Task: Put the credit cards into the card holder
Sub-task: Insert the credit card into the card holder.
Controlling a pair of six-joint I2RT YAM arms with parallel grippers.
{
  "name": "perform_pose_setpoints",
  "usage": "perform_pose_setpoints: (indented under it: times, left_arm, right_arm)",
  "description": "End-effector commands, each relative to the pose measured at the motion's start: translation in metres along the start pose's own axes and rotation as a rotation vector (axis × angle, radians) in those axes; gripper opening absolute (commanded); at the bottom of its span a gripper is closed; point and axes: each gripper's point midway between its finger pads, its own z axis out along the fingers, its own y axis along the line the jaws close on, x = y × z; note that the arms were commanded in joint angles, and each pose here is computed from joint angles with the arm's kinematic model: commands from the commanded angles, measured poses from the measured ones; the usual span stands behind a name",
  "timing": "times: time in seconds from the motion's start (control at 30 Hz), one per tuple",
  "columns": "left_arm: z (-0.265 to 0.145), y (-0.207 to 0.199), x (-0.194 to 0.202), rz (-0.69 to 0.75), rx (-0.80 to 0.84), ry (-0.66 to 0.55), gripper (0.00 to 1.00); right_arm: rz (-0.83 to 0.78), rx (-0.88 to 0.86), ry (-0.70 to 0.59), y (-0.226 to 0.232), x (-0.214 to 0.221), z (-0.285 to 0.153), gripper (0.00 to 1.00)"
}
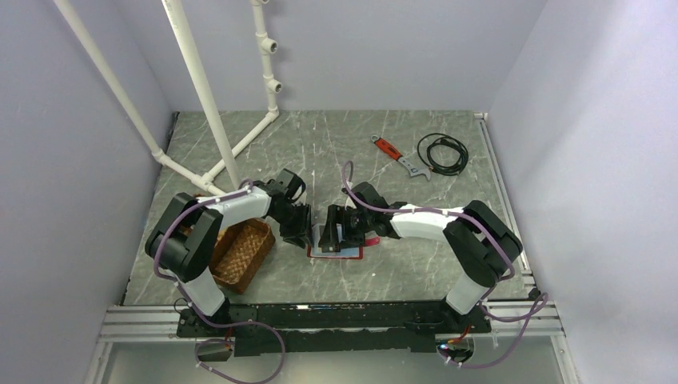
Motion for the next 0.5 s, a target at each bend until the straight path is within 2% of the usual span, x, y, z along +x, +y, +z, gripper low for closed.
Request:
perform_pose_setpoints:
  times: [0.0, 0.3, 0.47]
  left_arm:
    - [-0.003, -0.006, 0.003, 0.020, 0.024, -0.002, 0.37]
    - [0.008, -0.023, 0.010, 0.019, 0.065, 0.018, 0.34]
    - [0.006, -0.020, 0.011, 0.023, 0.045, 0.012, 0.34]
  right_arm:
    - [-0.012, 0.053, 0.049, -0.010, 0.015, -0.007, 0.76]
    - [-0.010, -0.056, 0.073, 0.026, 0.013, -0.001, 0.61]
    - [-0.015, -0.090, 0.075, 0.041, 0.014, -0.002, 0.59]
